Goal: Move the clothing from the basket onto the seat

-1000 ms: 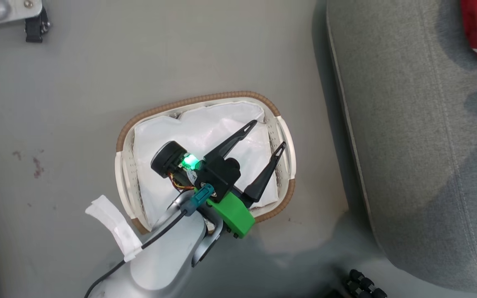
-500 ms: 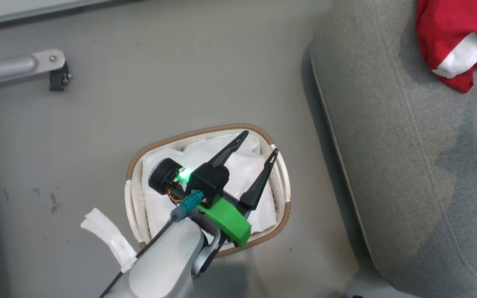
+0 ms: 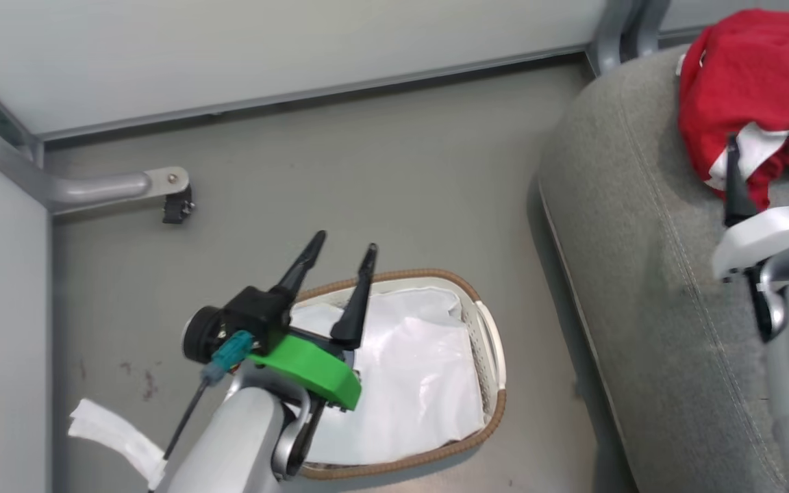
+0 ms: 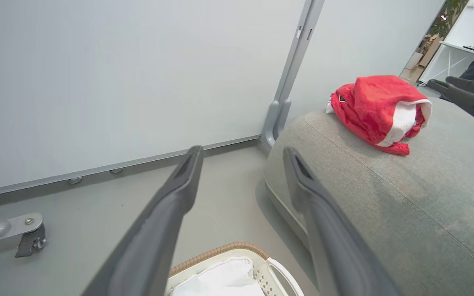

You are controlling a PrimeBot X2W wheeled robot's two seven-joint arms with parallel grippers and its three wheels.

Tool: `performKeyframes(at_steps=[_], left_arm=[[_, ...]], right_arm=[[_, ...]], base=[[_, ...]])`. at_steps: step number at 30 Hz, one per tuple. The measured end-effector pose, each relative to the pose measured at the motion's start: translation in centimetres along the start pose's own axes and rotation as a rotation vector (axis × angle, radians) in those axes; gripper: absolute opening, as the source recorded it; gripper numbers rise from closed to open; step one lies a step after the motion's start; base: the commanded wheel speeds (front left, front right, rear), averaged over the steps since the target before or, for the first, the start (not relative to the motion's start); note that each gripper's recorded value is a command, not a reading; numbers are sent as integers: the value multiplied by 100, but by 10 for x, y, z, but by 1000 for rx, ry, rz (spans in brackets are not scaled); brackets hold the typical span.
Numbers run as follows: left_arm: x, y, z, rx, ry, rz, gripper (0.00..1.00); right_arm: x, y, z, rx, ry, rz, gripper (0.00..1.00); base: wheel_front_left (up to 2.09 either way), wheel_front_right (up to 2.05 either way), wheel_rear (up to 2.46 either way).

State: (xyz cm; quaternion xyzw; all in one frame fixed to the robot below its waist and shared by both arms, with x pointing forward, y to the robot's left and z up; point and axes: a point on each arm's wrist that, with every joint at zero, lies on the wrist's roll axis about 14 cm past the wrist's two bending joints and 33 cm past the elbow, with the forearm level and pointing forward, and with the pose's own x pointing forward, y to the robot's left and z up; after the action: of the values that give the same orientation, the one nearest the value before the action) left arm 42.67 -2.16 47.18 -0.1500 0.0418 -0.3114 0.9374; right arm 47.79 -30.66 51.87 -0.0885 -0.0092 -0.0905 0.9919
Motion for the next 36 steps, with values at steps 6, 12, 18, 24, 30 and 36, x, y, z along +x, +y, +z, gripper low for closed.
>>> performKeyframes(at_steps=[6,12,18,24,30,36], left_arm=[[-30,41,29,13,-83,165,100],[-67,73,44,24,-128,309,100],[-107,87,38,9,-125,413,100],[-131,90,36,1,-130,464,100],[-143,86,33,-6,-130,476,100],[-146,82,31,-13,-131,476,100]], right_arm=[[0,66,17,133,-40,115,100],[-16,102,20,249,-46,169,100],[-44,118,11,341,-21,205,100],[-67,129,14,381,-28,247,100],[-88,132,13,407,-29,266,100],[-102,128,1,418,3,255,100]], base=[[0,0,0],[0,0,0],[0,0,0],[0,0,0],[0,0,0],[0,0,0]])
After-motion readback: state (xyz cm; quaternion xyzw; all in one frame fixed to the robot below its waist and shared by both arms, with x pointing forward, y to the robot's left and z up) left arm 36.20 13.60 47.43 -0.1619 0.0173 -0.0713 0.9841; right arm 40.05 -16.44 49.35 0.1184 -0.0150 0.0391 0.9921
